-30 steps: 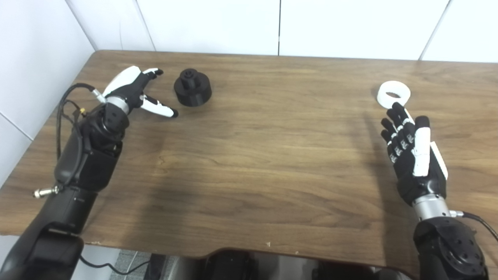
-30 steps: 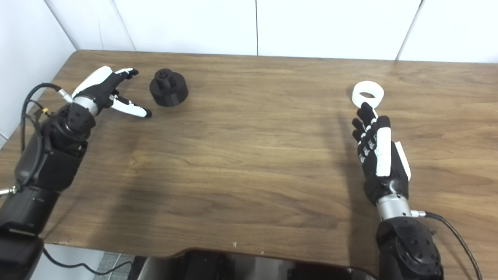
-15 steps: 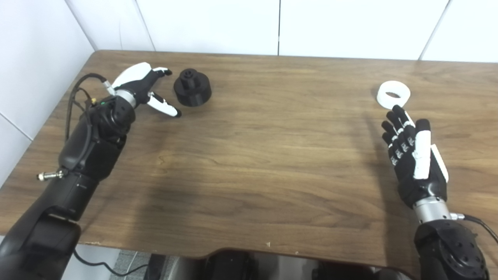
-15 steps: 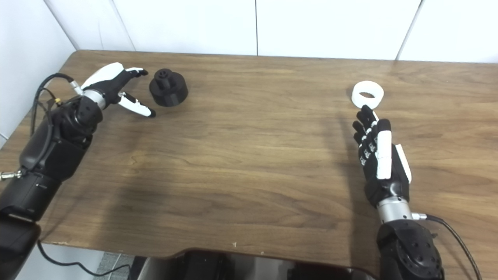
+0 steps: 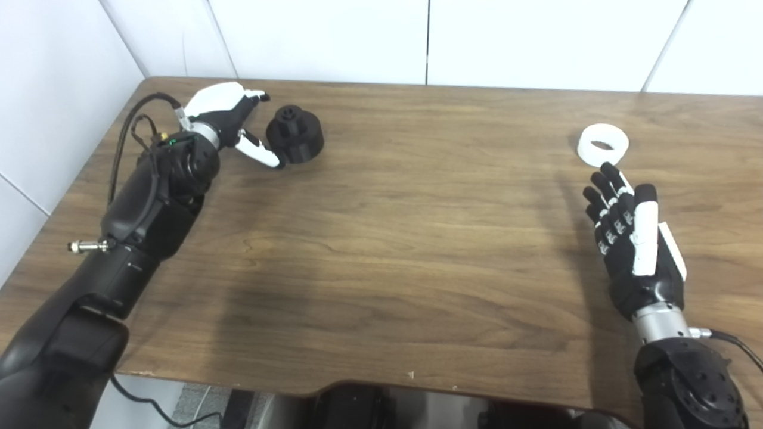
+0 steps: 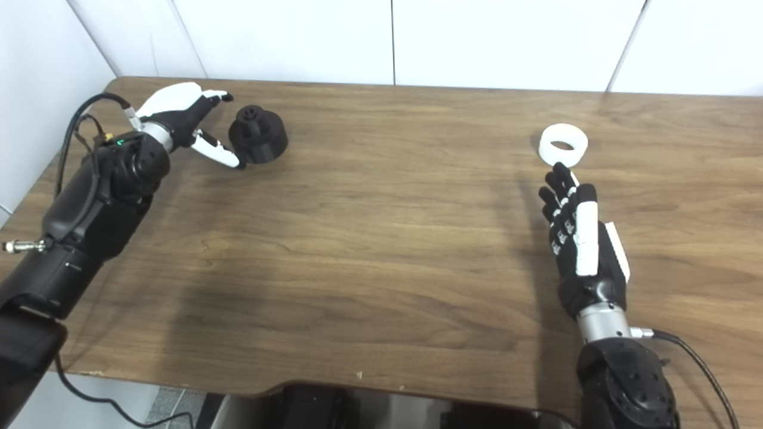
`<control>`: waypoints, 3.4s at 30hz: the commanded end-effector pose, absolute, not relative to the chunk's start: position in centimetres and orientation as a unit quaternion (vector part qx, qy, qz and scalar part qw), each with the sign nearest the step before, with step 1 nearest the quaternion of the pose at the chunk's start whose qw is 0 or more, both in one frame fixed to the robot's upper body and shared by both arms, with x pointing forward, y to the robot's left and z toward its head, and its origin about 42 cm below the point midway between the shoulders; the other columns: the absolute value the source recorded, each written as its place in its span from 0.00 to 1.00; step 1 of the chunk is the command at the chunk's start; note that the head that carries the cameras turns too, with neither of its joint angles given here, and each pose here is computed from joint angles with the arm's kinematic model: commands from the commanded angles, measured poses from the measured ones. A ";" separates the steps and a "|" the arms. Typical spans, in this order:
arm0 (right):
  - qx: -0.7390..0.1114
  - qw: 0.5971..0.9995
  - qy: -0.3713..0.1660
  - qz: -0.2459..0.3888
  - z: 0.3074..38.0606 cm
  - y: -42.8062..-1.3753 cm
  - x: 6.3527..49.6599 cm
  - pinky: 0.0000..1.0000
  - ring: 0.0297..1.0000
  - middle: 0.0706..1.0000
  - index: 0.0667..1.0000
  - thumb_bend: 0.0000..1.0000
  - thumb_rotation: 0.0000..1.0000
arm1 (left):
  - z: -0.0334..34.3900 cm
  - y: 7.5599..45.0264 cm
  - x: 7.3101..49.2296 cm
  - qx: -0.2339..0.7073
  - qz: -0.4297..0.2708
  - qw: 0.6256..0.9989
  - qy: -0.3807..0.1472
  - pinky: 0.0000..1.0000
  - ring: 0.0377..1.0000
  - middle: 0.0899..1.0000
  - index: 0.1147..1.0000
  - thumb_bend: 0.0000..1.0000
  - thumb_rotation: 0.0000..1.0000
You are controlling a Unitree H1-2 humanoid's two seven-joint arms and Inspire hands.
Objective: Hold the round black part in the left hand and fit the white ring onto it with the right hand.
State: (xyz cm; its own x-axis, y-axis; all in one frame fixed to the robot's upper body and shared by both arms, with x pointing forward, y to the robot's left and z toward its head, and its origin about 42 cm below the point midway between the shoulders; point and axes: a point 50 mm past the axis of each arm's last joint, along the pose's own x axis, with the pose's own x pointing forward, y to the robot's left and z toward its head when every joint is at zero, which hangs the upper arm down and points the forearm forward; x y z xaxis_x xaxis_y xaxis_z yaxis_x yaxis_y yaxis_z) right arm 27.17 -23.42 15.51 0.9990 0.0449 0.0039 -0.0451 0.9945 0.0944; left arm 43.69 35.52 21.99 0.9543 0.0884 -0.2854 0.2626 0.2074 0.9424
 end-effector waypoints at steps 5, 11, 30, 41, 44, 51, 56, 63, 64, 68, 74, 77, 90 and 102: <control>0.041 0.998 -0.041 0.021 16.3 -23.4 27.0 0.97 0.94 0.94 0.94 0.68 1.00 | 25.3 35.0 45.8 0.619 -0.020 0.778 0.104 1.00 1.00 0.99 0.93 0.93 0.26; 0.039 0.998 -0.041 0.017 16.3 -23.5 26.8 0.96 0.94 0.94 0.93 0.70 1.00 | 25.1 34.5 46.2 0.607 -0.024 0.786 0.111 1.00 1.00 0.97 0.89 0.93 0.23; 0.036 0.998 -0.043 0.015 16.1 -24.2 26.8 0.94 0.94 0.94 0.93 0.68 1.00 | 24.1 33.6 46.6 0.560 -0.028 0.818 0.128 0.98 1.00 0.94 0.80 0.90 0.25; 0.035 0.998 -0.045 0.019 16.2 -24.3 26.9 0.95 0.95 0.94 0.93 0.68 1.00 | 23.6 33.1 46.7 0.577 -0.027 0.809 0.108 0.86 0.98 0.91 0.76 0.87 0.25; 0.036 0.998 -0.044 0.019 16.3 -24.3 26.9 0.95 0.95 0.94 0.93 0.68 1.00 | 23.4 33.1 46.6 0.579 -0.027 0.809 0.097 0.84 0.97 0.90 0.74 0.86 0.23; 0.032 0.998 -0.044 0.019 16.4 -24.4 26.8 0.94 0.95 0.93 0.93 0.68 1.00 | 23.1 33.1 46.3 0.579 -0.026 0.811 0.076 0.85 0.97 0.88 0.67 0.84 0.18; 0.029 0.998 -0.042 0.020 16.4 -24.5 26.9 0.93 0.95 0.94 0.93 0.69 1.00 | 23.0 33.0 46.1 0.573 -0.024 0.816 0.076 0.86 0.96 0.88 0.66 0.83 0.15; 0.023 0.999 -0.043 0.022 16.8 -24.4 27.0 0.93 0.95 0.94 0.94 0.69 1.00 | 22.9 32.8 45.6 0.569 -0.025 0.819 0.073 0.86 0.97 0.88 0.64 0.84 0.12; 0.023 0.999 -0.044 0.022 16.8 -24.4 27.0 0.93 0.95 0.94 0.94 0.69 1.00 | 22.9 32.7 45.5 0.569 -0.027 0.819 0.072 0.86 0.97 0.88 0.64 0.84 0.12; 0.022 0.998 -0.044 0.023 17.0 -24.5 27.0 0.94 0.95 0.94 0.94 0.68 1.00 | 22.8 32.4 45.3 0.573 -0.036 0.815 0.077 0.83 0.96 0.87 0.63 0.84 0.13; 0.019 0.998 -0.045 0.025 17.0 -24.6 27.1 0.94 0.95 0.94 0.94 0.68 1.00 | 22.6 31.8 45.0 0.572 -0.050 0.814 0.084 0.79 0.96 0.89 0.63 0.83 0.15; 0.017 0.998 -0.046 0.025 17.1 -24.7 27.1 0.94 0.96 0.94 0.95 0.68 1.00 | 22.4 31.4 44.8 0.571 -0.054 0.815 0.087 0.82 0.97 0.89 0.63 0.83 0.16; 0.019 0.998 -0.045 0.028 17.3 -24.6 27.2 0.94 0.97 0.95 0.96 0.65 1.00 | 21.4 28.6 43.1 0.552 -0.094 0.824 0.085 0.84 0.97 0.89 0.61 0.82 0.13; 0.022 0.998 -0.046 0.023 17.3 -24.3 27.3 0.93 0.96 0.94 0.95 0.67 1.00 | 20.9 25.3 40.6 0.555 -0.146 0.818 0.053 0.85 0.96 0.88 0.61 0.84 0.14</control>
State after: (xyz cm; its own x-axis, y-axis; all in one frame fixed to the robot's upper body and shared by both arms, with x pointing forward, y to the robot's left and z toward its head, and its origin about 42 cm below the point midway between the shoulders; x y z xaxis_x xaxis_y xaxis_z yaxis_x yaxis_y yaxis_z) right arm 26.89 -24.65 15.60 0.9991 0.0379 0.0203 -0.0387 0.9984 0.0419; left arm 40.74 25.58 19.85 0.9513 -0.1516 -0.2685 0.3063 0.3640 0.8796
